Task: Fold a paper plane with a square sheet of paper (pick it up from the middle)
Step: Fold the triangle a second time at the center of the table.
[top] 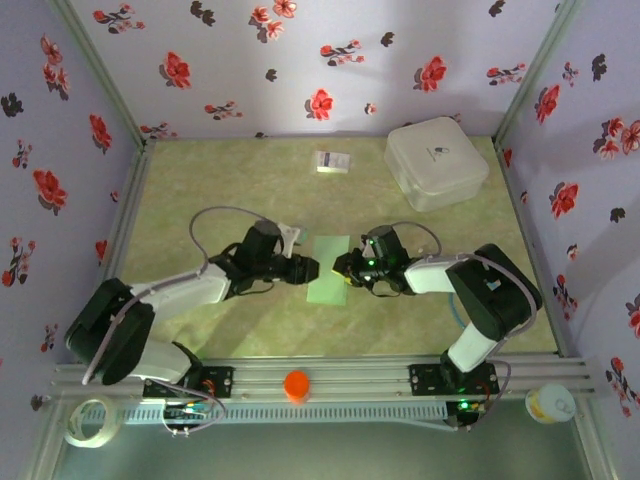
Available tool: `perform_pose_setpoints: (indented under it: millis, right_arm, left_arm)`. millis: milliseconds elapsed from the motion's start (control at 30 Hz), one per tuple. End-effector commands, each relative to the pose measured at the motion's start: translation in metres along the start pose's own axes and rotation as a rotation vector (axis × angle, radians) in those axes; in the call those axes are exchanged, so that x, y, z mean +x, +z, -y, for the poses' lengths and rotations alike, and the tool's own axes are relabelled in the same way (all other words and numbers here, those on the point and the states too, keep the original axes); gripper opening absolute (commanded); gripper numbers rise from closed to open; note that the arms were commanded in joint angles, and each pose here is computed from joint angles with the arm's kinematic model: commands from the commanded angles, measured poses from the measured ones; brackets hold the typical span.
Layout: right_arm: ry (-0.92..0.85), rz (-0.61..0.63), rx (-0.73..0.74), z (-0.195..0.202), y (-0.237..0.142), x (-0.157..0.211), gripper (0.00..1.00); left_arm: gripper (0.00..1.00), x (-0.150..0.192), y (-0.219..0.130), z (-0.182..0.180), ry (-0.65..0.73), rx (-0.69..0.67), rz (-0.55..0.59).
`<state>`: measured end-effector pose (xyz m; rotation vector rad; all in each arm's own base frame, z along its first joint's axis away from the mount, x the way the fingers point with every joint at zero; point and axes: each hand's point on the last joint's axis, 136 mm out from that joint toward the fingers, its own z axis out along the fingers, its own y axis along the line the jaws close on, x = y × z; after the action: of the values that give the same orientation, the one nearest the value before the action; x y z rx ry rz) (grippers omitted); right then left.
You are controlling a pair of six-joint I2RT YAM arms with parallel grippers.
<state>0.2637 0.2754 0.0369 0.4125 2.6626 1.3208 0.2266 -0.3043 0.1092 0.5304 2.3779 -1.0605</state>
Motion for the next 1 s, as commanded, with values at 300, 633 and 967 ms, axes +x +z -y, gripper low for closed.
perform_pose_setpoints:
  millis: [300,633,967]
  right_arm:
    - [-0.019,-0.016,-0.007,-0.005,0.001,-0.005,0.18]
    - [-0.007,-0.014,-0.011,-0.007,0.002,-0.007,0.21]
    - [-0.003,-0.012,-0.016,-0.010,0.001,-0.007,0.22]
  left_arm:
    - [0.50,0.034,0.030,0.040,0.732,-0.100,-0.004]
    - [0.57,0.048,0.054,0.031,0.916,-0.282,-0.067]
    - [0.58,0.044,0.071,0.018,0.995,-0.441,-0.105]
